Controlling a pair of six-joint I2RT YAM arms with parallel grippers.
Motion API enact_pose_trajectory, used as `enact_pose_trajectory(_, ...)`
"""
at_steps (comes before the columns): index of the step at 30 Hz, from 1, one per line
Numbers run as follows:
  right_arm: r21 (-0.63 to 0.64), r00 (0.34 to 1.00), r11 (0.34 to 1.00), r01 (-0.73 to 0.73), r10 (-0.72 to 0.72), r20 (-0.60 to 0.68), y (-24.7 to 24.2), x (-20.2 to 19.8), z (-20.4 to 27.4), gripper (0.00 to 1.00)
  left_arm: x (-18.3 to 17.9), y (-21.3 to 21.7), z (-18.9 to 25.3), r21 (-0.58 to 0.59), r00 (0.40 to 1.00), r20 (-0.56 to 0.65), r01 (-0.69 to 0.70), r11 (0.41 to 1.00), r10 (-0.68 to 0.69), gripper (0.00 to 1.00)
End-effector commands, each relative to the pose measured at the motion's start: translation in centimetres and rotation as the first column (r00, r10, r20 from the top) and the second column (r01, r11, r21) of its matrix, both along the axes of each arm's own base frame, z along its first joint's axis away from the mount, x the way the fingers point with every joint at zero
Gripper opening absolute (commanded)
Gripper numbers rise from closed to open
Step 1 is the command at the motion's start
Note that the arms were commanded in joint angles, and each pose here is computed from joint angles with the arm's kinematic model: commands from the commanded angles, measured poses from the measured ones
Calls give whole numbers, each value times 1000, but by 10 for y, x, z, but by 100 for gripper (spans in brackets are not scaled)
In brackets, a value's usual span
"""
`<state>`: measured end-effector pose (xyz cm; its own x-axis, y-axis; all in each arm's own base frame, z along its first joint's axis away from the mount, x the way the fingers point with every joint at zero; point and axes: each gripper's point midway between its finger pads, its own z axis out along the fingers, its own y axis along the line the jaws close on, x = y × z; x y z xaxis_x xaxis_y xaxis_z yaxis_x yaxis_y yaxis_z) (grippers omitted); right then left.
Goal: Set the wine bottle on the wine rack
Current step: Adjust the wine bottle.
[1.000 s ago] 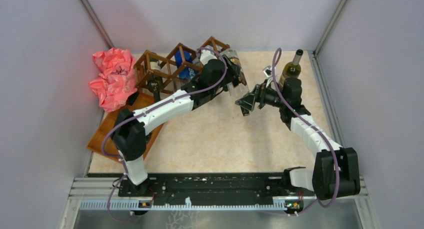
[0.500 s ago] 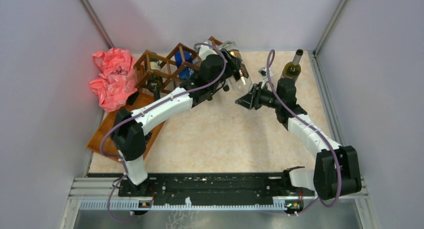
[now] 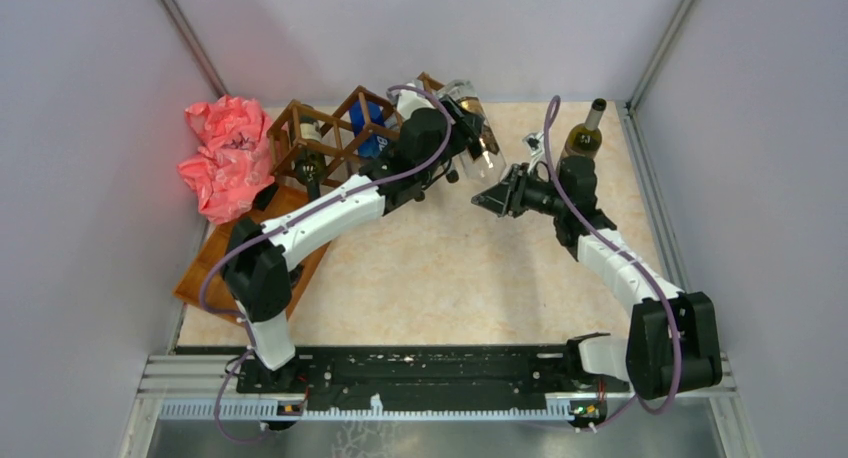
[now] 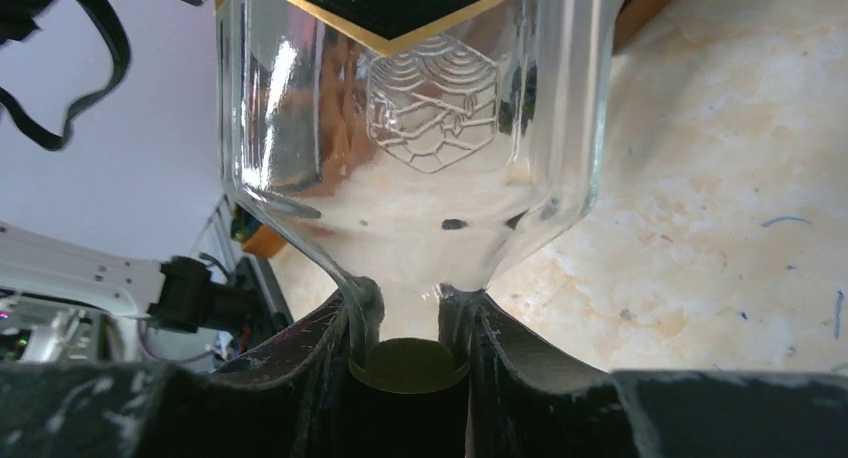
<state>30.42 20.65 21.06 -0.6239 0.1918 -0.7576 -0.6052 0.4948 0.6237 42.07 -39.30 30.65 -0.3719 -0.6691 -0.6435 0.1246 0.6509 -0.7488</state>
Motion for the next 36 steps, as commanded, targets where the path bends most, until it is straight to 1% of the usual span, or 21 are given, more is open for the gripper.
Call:
enact_pose_trajectory(1, 126, 955, 969, -211, 177, 239, 16, -30, 71, 0, -10, 1, 83, -197, 990, 142, 49, 979, -21, 55)
enact_pose_trajectory(3, 148, 947, 961, -235, 192, 258, 16, -37, 78, 0, -12, 2, 81, -196, 989, 143, 53, 979, -25, 67)
enact_pose_trajectory(6, 165, 946, 955, -244, 198, 256, 15, -38, 80, 0, -12, 3, 80, -194, 989, 147, 56, 979, -28, 76)
enact_pose_trajectory(10, 178, 948, 953, -247, 199, 250, 13, -38, 80, 0, -13, 4, 82, -181, 987, 161, 59, 982, -29, 95)
enact_pose_trajectory(11, 179, 947, 952, -250, 201, 250, 13, -39, 80, 0, -13, 5, 83, -179, 986, 164, 57, 982, -27, 98)
enact_pose_trajectory(17, 184, 944, 949, -258, 207, 258, 13, -40, 82, 0, -15, 12, 85, -162, 985, 171, 41, 986, -13, 99)
enact_pose_trajectory(24, 198, 935, 941, -273, 212, 284, 12, -46, 88, 0, -21, 36, 76, -130, 988, 147, -32, 991, 51, 99)
enact_pose_trajectory(33, 207, 923, 932, -298, 226, 311, 12, -52, 92, 0, -27, 42, 62, -87, 991, 132, -25, 996, 36, 99)
enact_pose_trajectory(36, 201, 923, 934, -295, 224, 311, 12, -51, 90, 0, -29, 48, 67, -68, 987, 150, -39, 997, 48, 99)
